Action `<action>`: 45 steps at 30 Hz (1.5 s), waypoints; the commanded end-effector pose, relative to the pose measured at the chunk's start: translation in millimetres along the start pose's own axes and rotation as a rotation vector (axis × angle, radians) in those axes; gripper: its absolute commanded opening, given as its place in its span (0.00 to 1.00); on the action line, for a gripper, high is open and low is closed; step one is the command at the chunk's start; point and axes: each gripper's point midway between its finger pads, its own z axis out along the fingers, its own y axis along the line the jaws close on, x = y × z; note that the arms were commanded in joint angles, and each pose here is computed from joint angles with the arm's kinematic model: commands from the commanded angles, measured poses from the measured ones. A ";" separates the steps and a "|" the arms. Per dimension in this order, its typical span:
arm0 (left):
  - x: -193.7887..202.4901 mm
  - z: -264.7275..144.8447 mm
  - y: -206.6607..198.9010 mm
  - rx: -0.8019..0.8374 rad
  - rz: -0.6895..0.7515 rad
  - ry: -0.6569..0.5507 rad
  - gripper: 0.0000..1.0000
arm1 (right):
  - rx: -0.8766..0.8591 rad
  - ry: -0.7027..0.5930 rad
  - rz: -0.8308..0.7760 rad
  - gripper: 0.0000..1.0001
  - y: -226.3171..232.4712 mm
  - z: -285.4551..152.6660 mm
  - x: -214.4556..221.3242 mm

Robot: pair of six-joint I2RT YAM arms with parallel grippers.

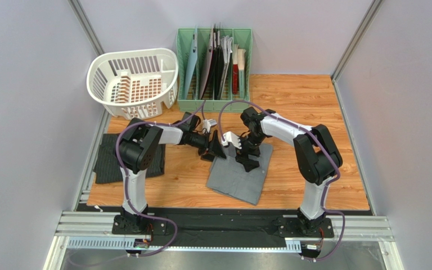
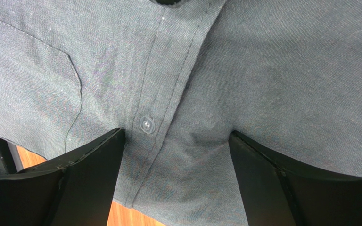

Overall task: Fold and stack the long sleeve shirts
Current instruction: Fold the shirt

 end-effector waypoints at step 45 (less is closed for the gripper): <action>-17.7 -70.0 -31.2 -1.258 0.997 0.238 0.00 | 0.079 -0.704 1.228 1.00 26.7 -172.0 81.2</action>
